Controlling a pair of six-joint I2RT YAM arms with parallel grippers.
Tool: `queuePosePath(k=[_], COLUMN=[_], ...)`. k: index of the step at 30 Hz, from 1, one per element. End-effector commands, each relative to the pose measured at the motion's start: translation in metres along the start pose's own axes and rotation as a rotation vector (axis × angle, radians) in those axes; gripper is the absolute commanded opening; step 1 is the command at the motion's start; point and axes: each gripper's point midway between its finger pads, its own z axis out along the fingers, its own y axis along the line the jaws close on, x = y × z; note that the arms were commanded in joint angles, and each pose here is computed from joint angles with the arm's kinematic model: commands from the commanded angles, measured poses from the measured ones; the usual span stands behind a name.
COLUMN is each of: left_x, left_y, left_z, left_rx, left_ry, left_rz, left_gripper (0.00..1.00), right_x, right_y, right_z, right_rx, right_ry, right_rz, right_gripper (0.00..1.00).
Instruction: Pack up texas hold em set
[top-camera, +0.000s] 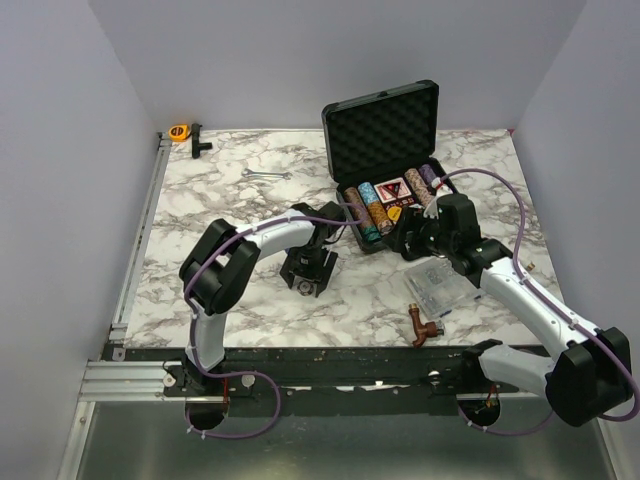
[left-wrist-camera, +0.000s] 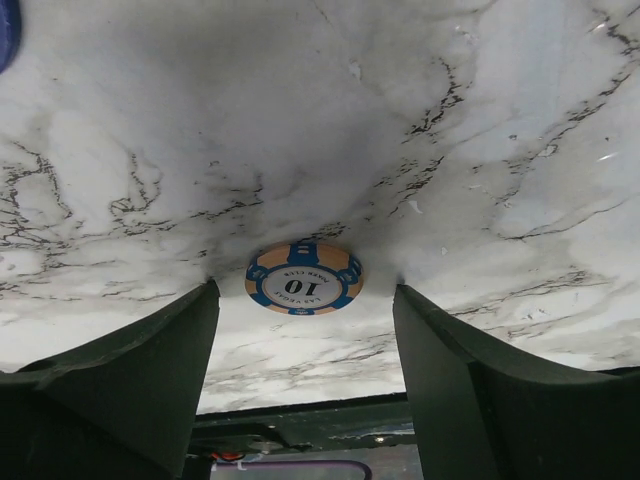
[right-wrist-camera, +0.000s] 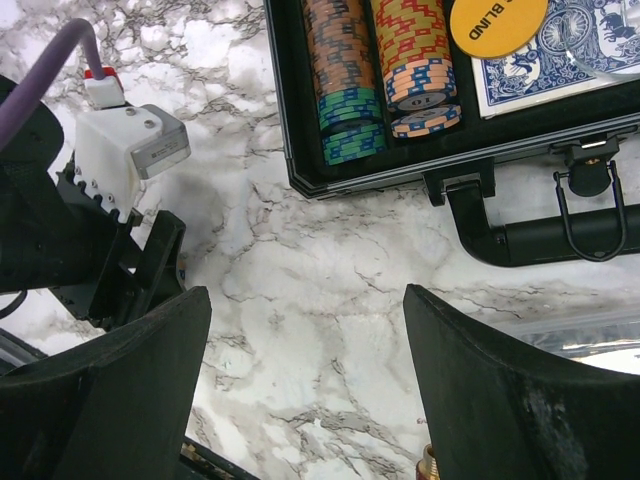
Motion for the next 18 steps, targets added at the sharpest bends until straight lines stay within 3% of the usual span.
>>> queuePosePath(k=[1,11,18], left_x=[-0.005,-0.004,-0.005], left_y=[-0.001,-0.004,-0.005], left_z=[0.007,0.019,0.025], left_rx=[-0.03,-0.035,-0.028], left_ry=[-0.005,0.016,0.027], left_rz=[0.004,0.012,0.022], left_gripper=[0.69,0.59,0.42], right_x=[0.004,0.008,0.012], right_y=[0.005,0.003,0.003], right_z=[0.002,0.007,0.009], right_rx=[-0.033,-0.035,-0.04], right_ry=[0.006,0.022,0.035], right_rz=[0.003,0.012,0.014], right_gripper=[0.81,0.81,0.81])
